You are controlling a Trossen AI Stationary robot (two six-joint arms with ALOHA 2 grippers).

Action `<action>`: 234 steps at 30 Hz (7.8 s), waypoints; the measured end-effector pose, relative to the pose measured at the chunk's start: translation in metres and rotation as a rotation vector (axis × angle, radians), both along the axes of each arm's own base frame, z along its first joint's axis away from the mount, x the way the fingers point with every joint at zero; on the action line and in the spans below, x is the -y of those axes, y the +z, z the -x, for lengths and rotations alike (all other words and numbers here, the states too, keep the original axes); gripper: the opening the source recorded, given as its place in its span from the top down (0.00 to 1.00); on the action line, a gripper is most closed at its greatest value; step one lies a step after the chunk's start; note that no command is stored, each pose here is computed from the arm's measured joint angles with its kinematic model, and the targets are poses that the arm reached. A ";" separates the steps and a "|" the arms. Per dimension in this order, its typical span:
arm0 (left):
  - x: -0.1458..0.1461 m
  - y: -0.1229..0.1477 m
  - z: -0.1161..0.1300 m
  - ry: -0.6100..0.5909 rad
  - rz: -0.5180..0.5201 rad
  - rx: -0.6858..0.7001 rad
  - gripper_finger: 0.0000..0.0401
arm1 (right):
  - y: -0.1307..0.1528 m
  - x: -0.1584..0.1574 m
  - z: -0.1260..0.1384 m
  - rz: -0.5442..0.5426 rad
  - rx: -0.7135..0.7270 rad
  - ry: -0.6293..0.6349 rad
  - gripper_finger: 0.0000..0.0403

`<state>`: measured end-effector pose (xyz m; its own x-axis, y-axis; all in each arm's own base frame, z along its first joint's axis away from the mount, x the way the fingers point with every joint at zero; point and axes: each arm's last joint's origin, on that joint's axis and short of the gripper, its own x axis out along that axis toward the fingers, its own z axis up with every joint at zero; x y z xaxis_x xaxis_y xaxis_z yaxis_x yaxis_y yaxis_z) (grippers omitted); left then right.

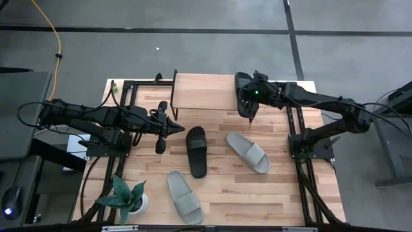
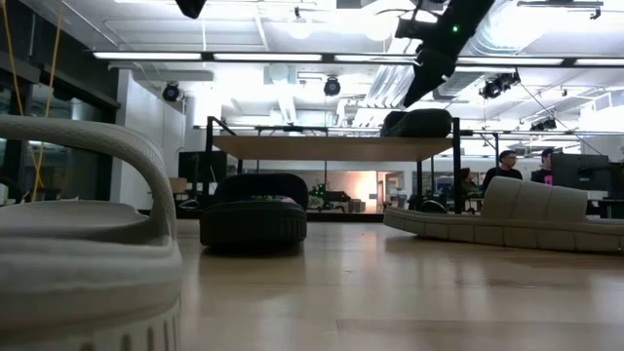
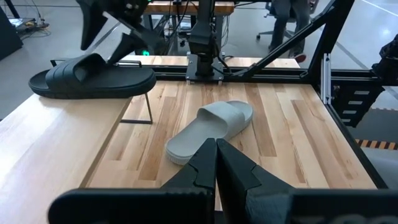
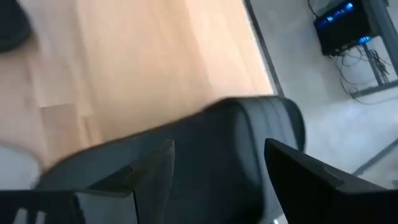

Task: Pick and place slides into the shelf
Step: Put the black slide on the shelf

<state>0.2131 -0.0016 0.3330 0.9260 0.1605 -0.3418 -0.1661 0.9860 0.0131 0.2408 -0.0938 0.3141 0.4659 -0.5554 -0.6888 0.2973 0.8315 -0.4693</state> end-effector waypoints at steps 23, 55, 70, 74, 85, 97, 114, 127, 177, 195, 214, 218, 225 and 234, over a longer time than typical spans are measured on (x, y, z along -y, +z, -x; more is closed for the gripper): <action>0.000 0.000 0.000 0.003 -0.001 0.000 1.00 | 0.009 -0.095 -0.027 -0.023 0.192 0.257 0.40; 0.000 0.000 0.000 0.007 -0.011 -0.003 1.00 | -0.063 -0.161 -0.092 0.068 0.132 0.329 0.40; 0.000 0.000 0.000 0.007 -0.011 -0.005 1.00 | -0.093 -0.168 -0.116 0.129 0.109 0.374 0.40; 0.000 0.000 0.000 0.007 -0.011 -0.005 1.00 | -0.099 -0.169 -0.120 0.128 0.114 0.378 0.40; 0.000 0.000 0.000 0.007 -0.011 -0.006 1.00 | -0.122 -0.174 -0.133 0.133 0.102 0.434 0.40; 0.000 0.000 0.000 0.007 -0.011 -0.005 1.00 | -0.143 -0.178 -0.144 0.148 0.091 0.481 0.40; 0.000 0.000 0.000 0.007 -0.011 -0.005 1.00 | -0.161 -0.177 -0.152 0.178 0.090 0.473 0.40; 0.000 0.000 0.000 0.007 -0.011 -0.004 1.00 | -0.165 -0.171 -0.155 0.195 0.091 0.439 0.40; 0.000 0.000 0.000 0.007 -0.011 -0.003 1.00 | -0.182 -0.154 -0.163 0.131 0.074 0.407 1.00; 0.000 0.000 0.000 0.001 -0.028 -0.008 1.00 | -0.148 -0.171 -0.177 0.277 -0.034 0.387 1.00; 0.000 -0.001 0.001 0.001 -0.028 -0.021 1.00 | -0.095 -0.163 -0.167 0.285 -0.009 0.287 1.00; 0.000 -0.001 0.001 0.000 -0.028 -0.020 1.00 | -0.086 -0.162 -0.163 0.301 0.000 0.272 1.00; 0.000 -0.001 0.001 0.001 -0.028 -0.020 1.00 | -0.076 -0.159 -0.156 0.337 -0.016 0.239 1.00; 0.000 -0.001 0.001 0.000 -0.028 -0.020 1.00 | -0.052 -0.154 -0.143 0.366 0.005 0.192 1.00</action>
